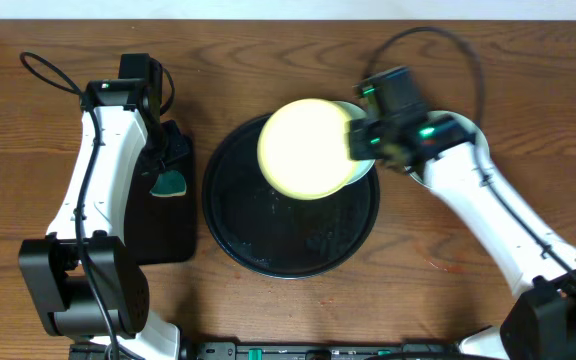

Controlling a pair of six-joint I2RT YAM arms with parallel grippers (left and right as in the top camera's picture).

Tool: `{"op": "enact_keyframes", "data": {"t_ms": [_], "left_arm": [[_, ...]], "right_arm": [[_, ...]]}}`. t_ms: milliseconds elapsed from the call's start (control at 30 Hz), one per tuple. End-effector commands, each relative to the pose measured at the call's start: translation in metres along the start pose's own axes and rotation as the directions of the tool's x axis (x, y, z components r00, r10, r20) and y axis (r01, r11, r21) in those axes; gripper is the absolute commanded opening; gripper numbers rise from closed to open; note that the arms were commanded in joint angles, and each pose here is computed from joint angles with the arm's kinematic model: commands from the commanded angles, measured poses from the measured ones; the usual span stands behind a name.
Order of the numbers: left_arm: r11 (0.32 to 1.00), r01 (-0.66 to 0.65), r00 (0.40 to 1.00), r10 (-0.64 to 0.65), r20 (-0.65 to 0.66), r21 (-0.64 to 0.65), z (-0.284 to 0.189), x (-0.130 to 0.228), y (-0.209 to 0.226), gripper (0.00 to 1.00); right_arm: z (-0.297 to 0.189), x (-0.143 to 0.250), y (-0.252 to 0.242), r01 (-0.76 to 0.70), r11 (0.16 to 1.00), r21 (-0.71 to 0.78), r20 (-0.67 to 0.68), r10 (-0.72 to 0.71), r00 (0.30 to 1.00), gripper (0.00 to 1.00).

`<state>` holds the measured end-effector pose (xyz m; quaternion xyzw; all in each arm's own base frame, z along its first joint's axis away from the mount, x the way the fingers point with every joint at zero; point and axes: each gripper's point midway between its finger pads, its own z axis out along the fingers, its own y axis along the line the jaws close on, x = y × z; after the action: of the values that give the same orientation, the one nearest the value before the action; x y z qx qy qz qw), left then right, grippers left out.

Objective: Clean dirty plates on tray and stack at the side
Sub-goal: 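Set the yellow plate onto the green plate stack, release, then move right gripper to the last green plate and drag it to tray center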

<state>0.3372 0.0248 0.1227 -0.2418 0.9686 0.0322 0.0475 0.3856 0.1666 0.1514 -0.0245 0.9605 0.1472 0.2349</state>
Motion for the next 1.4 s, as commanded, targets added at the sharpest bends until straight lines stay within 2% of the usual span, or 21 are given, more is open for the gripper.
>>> {"op": "enact_keyframes", "data": {"t_ms": [0, 67, 100, 267, 400, 633, 700, 733, 800, 967, 1067, 1133, 1233, 1367], "left_arm": [[1.0, -0.009, 1.0, 0.008, 0.028, 0.016, -0.01, -0.004, -0.001, 0.07], [1.0, -0.009, 1.0, 0.008, 0.028, 0.016, -0.01, -0.004, -0.001, 0.07], [1.0, -0.009, 1.0, 0.008, 0.028, 0.016, -0.01, -0.005, -0.001, 0.07], [1.0, -0.009, 1.0, 0.008, 0.029, 0.015, -0.01, -0.005, -0.001, 0.07], [1.0, -0.009, 1.0, 0.008, 0.029, 0.015, -0.01, -0.005, -0.001, 0.07], [1.0, -0.009, 1.0, 0.008, 0.028, 0.016, -0.01, -0.004, -0.001, 0.07], [1.0, -0.009, 1.0, 0.008, 0.028, 0.015, -0.01, -0.004, -0.001, 0.08], [1.0, -0.009, 1.0, 0.008, 0.028, 0.015, -0.01, -0.004, -0.001, 0.07], [1.0, -0.009, 1.0, 0.008, 0.028, 0.015, -0.01, -0.004, -0.001, 0.07], [1.0, -0.009, 1.0, 0.008, 0.028, 0.015, -0.01, -0.004, -0.001, 0.08], [1.0, -0.009, 1.0, 0.008, 0.029, 0.015, -0.01, -0.005, -0.001, 0.07], [1.0, -0.009, 1.0, 0.008, 0.029, 0.015, -0.01, -0.005, -0.001, 0.07], [1.0, -0.009, 1.0, 0.008, 0.029, 0.015, -0.01, -0.005, -0.001, 0.07], [1.0, -0.009, 1.0, 0.008, 0.029, 0.015, -0.01, -0.005, -0.001, 0.07]], "right_arm": [[-0.026, -0.025, -0.06, -0.187, 0.982, 0.003, 0.051, 0.187, 0.981, 0.01], [-0.034, -0.031, -0.106, -0.272, 0.958, 0.087, 0.09, 0.264, 0.96, 0.01], [-0.042, -0.032, -0.146, -0.341, 0.926, 0.164, 0.127, 0.323, 0.938, 0.01], [-0.053, -0.019, -0.223, -0.45, 0.831, 0.327, 0.178, 0.414, 0.893, 0.01], [-0.04, -0.003, -0.252, -0.465, 0.79, 0.4, 0.142, 0.448, 0.883, 0.01], [0.004, 0.027, -0.266, -0.444, 0.778, 0.445, 0.01, 0.491, 0.871, 0.01], [0.006, 0.029, -0.267, -0.443, 0.777, 0.447, 0.002, 0.494, 0.87, 0.02], [0.006, 0.028, -0.267, -0.443, 0.777, 0.447, 0.005, 0.493, 0.87, 0.09], [0.002, 0.024, -0.266, -0.439, 0.782, 0.442, 0.015, 0.483, 0.875, 0.15], [-0.013, 0.013, -0.259, -0.42, 0.797, 0.434, 0.026, 0.455, 0.89, 0.22], [-0.021, 0.0, -0.241, -0.382, 0.847, 0.368, 0.016, 0.405, 0.914, 0.3], [-0.016, -0.013, -0.206, -0.322, 0.92, 0.225, -0.015, 0.333, 0.943, 0.34], [-0.003, -0.025, -0.153, -0.233, 0.972, 0.029, -0.043, 0.234, 0.971, 0.37], [0.017, -0.039, -0.095, -0.043, 0.998, -0.038, -0.006, 0.043, 0.999, 0.43]]}}
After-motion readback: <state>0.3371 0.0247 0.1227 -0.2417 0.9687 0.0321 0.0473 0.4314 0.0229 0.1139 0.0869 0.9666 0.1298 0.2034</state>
